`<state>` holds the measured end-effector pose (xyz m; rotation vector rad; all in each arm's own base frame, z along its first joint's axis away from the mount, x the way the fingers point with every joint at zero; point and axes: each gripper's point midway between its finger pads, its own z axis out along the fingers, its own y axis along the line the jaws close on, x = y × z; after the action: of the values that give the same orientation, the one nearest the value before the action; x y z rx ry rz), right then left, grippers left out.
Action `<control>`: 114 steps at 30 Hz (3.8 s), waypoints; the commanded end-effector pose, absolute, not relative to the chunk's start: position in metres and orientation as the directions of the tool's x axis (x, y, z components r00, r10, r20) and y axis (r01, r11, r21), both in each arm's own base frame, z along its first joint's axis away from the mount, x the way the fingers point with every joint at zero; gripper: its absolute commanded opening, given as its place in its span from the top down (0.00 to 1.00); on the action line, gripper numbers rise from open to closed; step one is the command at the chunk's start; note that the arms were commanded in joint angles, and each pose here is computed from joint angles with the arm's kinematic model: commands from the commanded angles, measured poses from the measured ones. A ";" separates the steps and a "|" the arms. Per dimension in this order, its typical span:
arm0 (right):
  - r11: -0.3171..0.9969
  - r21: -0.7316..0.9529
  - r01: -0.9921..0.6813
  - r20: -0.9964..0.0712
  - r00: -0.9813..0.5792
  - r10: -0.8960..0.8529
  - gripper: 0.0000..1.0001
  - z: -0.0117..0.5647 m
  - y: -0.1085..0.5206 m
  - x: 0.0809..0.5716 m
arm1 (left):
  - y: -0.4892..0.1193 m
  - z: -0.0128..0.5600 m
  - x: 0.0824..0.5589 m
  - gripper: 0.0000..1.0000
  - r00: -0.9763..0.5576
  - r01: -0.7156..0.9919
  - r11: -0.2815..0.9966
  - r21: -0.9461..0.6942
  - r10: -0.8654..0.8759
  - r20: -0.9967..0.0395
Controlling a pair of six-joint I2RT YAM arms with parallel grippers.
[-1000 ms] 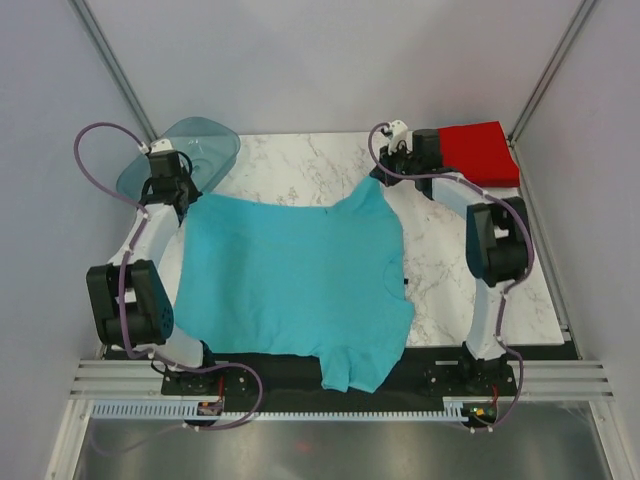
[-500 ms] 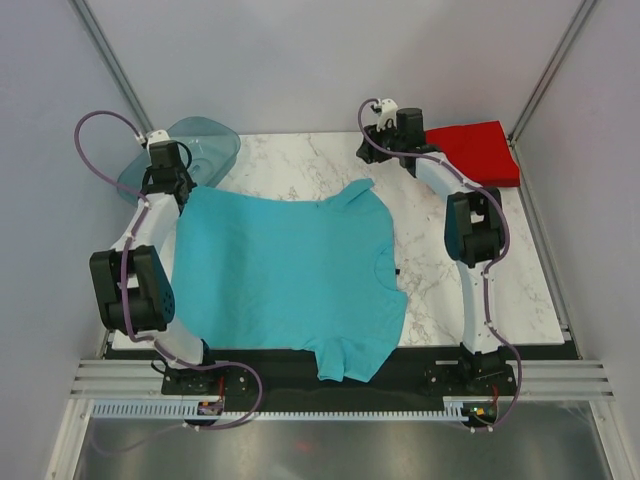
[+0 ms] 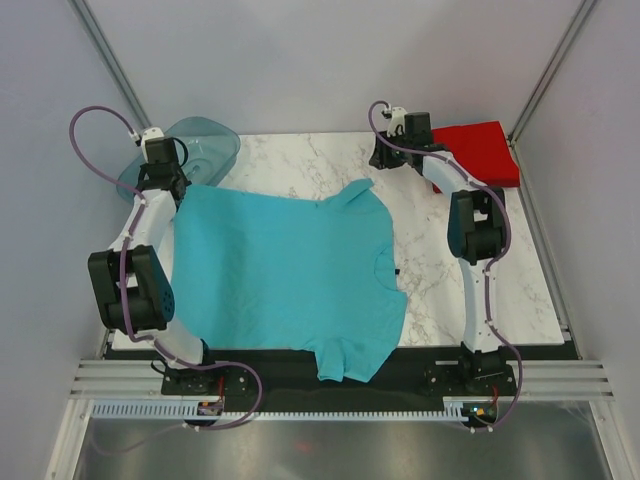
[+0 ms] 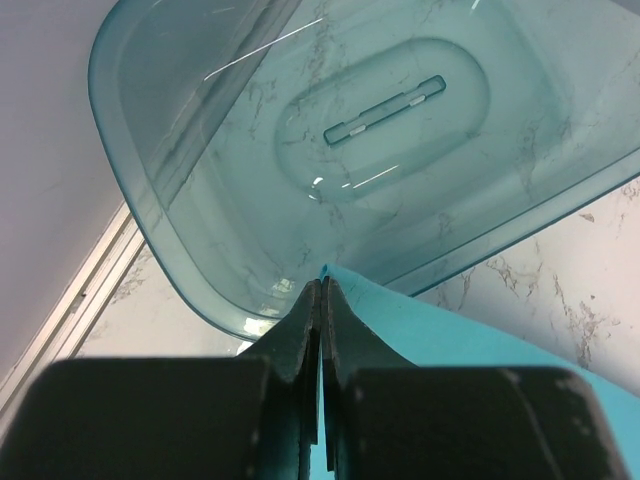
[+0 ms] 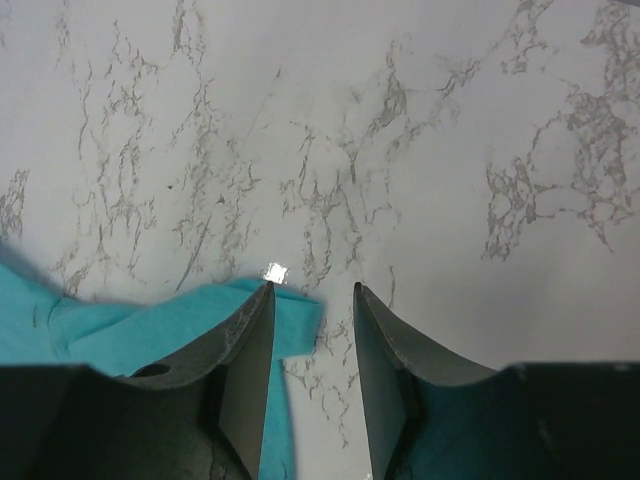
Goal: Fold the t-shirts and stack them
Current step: Flatten the tshirt out
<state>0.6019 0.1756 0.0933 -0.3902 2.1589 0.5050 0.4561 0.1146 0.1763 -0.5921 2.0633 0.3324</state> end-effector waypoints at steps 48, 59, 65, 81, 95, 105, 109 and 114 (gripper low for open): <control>0.733 0.492 -0.469 -0.666 -0.746 -0.029 0.59 0.038 0.187 0.585 | 0.112 0.177 0.461 0.98 -0.441 -0.517 0.856 -0.026 -0.292 -0.849; 0.726 0.501 -0.472 -0.657 -0.753 -0.037 0.67 0.028 0.194 0.585 | 0.112 0.175 0.462 0.98 -0.446 -0.518 0.855 -0.023 -0.293 -0.846; 0.713 0.453 -0.535 -0.738 -0.674 -0.037 1.00 0.064 0.197 0.604 | 0.108 0.187 0.466 0.98 -0.425 -0.502 0.863 -0.052 -0.299 -0.855; 0.787 -0.181 -0.590 -0.926 0.371 0.065 1.00 0.469 0.159 0.491 | 0.076 0.444 0.390 0.98 0.129 -0.315 0.877 -0.364 -0.340 -0.931; 0.927 0.252 -0.277 -0.769 -0.639 0.018 1.00 0.178 0.107 0.402 | 0.035 0.224 0.338 0.98 -0.241 -0.430 0.747 -0.506 -0.636 -0.734; 0.971 0.237 -0.036 -0.561 -0.821 0.106 1.00 0.078 0.087 0.355 | 0.007 0.152 0.341 0.98 -0.409 -0.472 0.691 -0.548 -0.722 -0.558; 0.954 0.299 -0.006 -0.530 -0.832 0.161 1.00 0.064 0.095 0.343 | 0.012 0.147 0.337 0.98 -0.415 -0.476 0.709 -0.520 -0.702 -0.578; 0.942 0.335 0.024 -0.480 -0.856 0.192 1.00 0.036 0.103 0.321 | 0.012 0.146 0.335 0.98 -0.418 -0.476 0.714 -0.513 -0.697 -0.583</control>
<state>0.3221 0.0959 0.0404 0.0999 2.5925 0.4027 0.3329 0.0121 0.1387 -0.8912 2.1322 -0.3204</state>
